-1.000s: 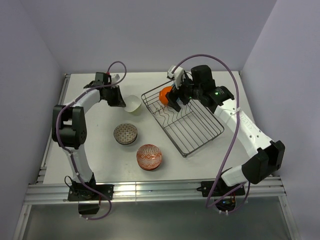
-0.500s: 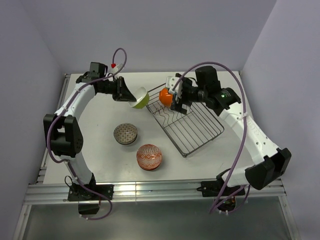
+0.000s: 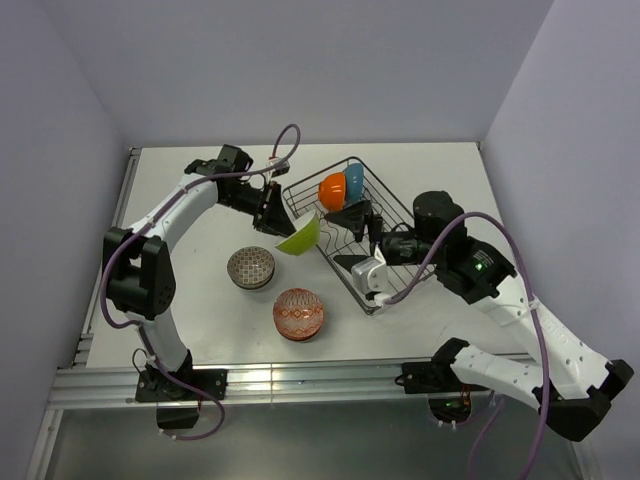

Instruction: Load the bowls into the dish rack

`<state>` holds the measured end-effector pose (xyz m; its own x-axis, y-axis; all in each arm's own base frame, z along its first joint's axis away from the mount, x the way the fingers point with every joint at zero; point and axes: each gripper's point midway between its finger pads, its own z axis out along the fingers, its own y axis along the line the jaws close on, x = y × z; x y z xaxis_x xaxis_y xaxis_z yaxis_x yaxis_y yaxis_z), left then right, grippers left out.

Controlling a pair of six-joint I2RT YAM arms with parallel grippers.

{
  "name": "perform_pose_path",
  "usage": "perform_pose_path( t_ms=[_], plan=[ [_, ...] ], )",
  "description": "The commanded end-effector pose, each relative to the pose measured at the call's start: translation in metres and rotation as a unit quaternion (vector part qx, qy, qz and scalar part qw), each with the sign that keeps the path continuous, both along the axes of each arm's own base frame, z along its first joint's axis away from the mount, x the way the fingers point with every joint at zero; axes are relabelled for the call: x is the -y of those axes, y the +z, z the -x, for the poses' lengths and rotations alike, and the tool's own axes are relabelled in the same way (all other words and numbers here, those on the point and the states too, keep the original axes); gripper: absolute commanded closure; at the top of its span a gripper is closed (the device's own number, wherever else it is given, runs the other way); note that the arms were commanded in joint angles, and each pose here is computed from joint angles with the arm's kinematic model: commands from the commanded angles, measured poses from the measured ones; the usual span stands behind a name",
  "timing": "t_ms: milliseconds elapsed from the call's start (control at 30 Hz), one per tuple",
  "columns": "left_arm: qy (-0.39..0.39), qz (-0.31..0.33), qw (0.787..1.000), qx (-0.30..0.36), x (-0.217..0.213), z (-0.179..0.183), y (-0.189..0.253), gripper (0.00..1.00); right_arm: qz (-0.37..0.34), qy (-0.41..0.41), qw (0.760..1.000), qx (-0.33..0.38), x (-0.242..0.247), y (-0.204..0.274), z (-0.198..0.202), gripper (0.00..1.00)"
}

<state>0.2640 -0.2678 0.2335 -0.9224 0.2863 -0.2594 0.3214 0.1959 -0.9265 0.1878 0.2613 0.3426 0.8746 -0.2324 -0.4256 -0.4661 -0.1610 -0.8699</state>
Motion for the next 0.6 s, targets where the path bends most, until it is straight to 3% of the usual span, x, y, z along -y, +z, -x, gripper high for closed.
perform_pose_path(
  t_ms=[0,567],
  plan=[
    [-0.036,0.054,0.998,0.022,0.001,0.028,0.033,1.0,-0.012,0.02,0.998,0.05,-0.015,0.009,-0.004,0.0],
    [-0.067,0.067,0.995,0.023,0.011,0.048,0.039,1.0,0.02,0.005,0.999,0.038,-0.037,-0.011,-0.017,0.02]
  ],
)
